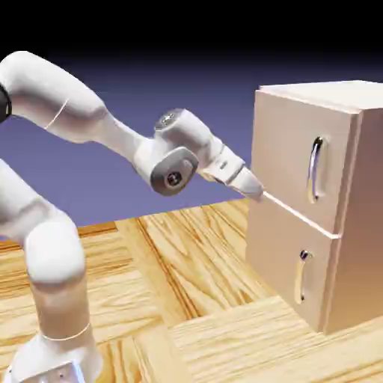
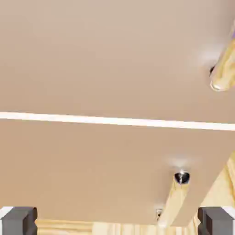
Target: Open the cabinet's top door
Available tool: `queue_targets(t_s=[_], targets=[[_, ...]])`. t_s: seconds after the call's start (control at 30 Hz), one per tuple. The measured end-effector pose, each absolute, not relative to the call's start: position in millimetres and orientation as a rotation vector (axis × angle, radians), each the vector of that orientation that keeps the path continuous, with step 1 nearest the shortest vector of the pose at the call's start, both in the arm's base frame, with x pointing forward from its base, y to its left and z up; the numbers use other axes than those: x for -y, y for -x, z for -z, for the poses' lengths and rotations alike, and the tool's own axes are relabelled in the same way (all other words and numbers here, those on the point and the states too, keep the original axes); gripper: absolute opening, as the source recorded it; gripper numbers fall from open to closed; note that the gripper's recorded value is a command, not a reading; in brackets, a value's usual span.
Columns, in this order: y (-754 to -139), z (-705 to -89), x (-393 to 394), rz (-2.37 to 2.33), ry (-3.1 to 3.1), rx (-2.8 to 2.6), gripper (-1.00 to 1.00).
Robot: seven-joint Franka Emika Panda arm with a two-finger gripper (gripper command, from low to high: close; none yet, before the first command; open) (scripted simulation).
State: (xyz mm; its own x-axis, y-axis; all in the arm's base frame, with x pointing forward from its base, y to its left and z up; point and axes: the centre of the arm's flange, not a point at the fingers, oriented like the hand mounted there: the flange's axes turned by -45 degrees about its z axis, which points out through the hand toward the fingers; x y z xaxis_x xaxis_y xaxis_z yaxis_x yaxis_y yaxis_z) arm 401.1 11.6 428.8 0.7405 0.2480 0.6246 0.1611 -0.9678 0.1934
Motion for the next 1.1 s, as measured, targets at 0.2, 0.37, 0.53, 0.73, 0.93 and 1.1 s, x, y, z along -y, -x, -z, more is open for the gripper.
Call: queue_targets(t_s=[0.2,0.37,0.53,0.73,0.93,1.1], targets=[[-417.1,-354.9,-22.0,-0.649,-2.645,-0.857,0.00],[-418.1,-292.8,-28.9,-0.371,-2.485,-1.278,0.00],[-410.0,-238.4,-37.9,-0.170,-2.291,-1.689,0.00],[-395.1,-191.3,-54.0,-0.063,-1.989,-2.150,0.00],[-383.9,-169.4,-73.8,-0.118,-1.601,-2.519,0.00],[-383.0,-171.6,-88.7,-0.256,-1.228,-2.695,0.00]])
